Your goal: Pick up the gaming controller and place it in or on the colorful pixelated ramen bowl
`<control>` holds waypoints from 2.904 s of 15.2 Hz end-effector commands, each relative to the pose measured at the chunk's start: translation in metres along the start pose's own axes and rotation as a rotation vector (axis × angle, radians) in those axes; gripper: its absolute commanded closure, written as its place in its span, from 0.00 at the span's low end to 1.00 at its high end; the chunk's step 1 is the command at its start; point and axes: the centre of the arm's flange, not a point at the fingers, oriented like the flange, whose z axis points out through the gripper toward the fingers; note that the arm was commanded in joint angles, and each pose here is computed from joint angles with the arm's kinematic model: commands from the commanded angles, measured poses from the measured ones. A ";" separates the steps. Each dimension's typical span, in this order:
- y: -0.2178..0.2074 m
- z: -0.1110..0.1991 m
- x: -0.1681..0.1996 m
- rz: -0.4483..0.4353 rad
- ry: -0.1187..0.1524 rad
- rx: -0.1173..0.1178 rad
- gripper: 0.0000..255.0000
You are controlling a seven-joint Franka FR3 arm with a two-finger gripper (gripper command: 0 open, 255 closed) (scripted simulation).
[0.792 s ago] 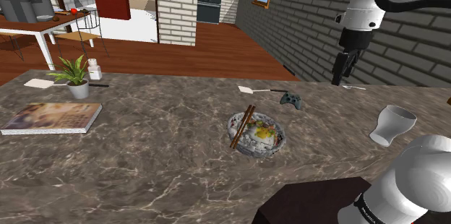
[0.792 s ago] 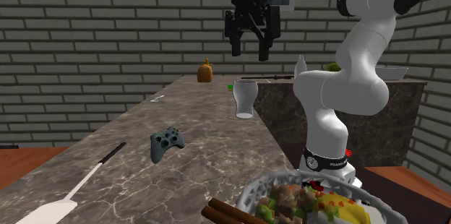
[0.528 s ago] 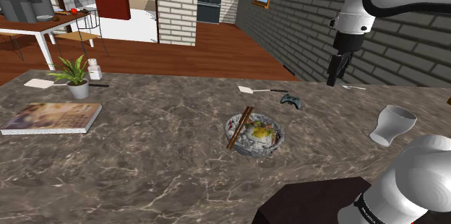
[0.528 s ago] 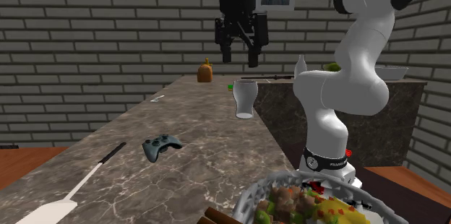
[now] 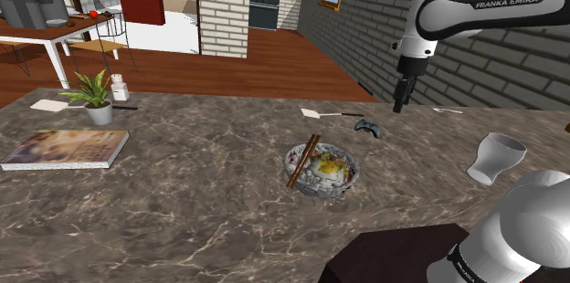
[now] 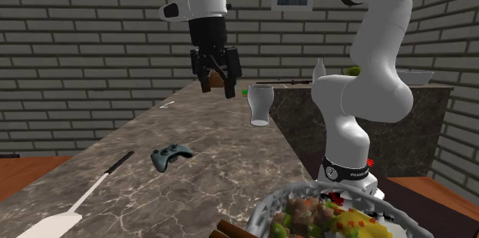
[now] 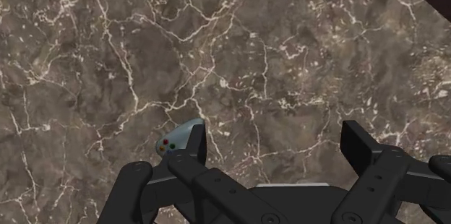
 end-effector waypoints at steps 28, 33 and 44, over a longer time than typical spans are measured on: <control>0.075 0.116 0.097 -0.153 -0.028 0.076 1.00; 0.076 0.116 0.095 -0.154 -0.028 0.076 1.00; 0.113 0.126 0.104 -0.414 0.165 0.088 0.00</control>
